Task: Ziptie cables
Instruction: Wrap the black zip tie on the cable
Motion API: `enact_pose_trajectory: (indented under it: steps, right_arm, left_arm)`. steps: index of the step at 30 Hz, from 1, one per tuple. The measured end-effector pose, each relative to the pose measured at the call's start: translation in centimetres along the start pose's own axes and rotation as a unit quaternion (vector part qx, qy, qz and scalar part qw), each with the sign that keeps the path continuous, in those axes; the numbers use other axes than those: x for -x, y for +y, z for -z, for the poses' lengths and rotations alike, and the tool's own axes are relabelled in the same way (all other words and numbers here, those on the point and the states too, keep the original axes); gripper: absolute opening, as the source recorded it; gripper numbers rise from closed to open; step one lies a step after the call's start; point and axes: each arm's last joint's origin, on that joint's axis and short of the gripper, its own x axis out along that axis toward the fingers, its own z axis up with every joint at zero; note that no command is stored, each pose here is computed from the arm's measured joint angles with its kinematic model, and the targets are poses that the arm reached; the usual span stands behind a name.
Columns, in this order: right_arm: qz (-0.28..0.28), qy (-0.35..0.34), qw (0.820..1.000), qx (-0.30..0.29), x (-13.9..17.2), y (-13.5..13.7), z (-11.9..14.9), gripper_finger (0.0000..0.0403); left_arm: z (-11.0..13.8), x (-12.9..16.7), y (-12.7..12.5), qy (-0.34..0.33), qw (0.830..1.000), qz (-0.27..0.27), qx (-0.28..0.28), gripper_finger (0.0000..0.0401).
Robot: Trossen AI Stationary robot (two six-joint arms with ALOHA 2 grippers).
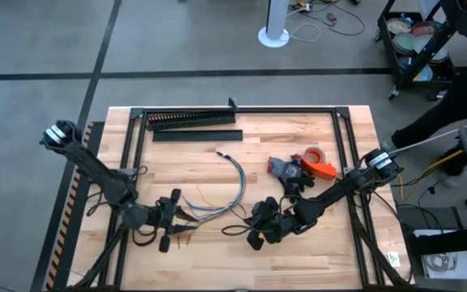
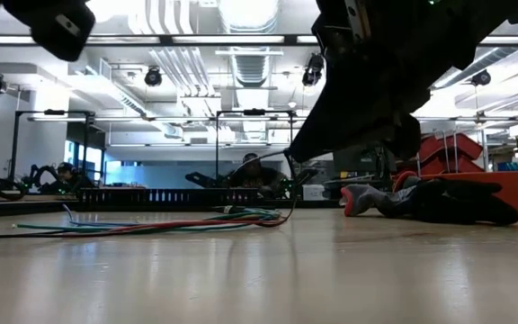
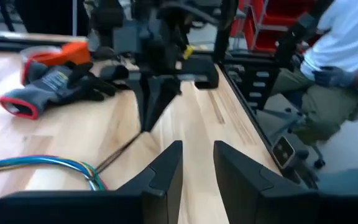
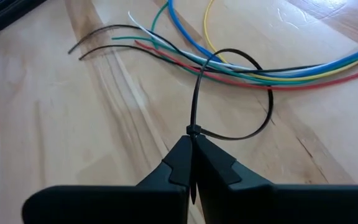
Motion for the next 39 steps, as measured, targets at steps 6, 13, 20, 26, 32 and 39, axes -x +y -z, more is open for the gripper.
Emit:
enact_pose_trajectory:
  steps: [6, 13, 20, 26, 32, 39]
  right_arm:
    - [0.001, -0.002, 1.0, 0.004, 0.0, 0.0, 0.0, 0.0]
    - [0.004, -0.008, 1.0, 0.004, 0.0, 0.0, 0.0, 0.0]
    - [0.004, -0.008, 1.0, 0.005, 0.0, 0.0, 0.0, 0.0]
    - [0.004, -0.008, 1.0, 0.01, 0.0, 0.0, 0.0, 0.0]
    - [0.005, -0.014, 1.0, 0.014, 0.0, 0.2, -0.2, 0.0]
    - [-0.005, -0.029, 0.999, 0.029, 0.3, 1.1, -1.1, 0.0]
  left_arm:
    - [0.4, -1.6, 0.2, 0.023, 1.0, -0.007, -0.012, 0.0083]
    - [0.0, -2.6, 0.6, 0.024, 0.999, -0.026, -0.033, 0.0076]
    - [-0.3, -2.7, 0.8, 0.02, 0.998, -0.032, -0.04, 0.0084]
    - [-0.5, -2.7, 0.8, 0.019, 0.998, -0.032, -0.044, 0.0085]
    - [-4.1, -3.1, 0.6, -0.027, 0.999, -0.04, -0.026, 0.0073]
    - [-7.7, -3.5, 0.8, -0.061, 0.994, -0.071, -0.05, 0.0063]
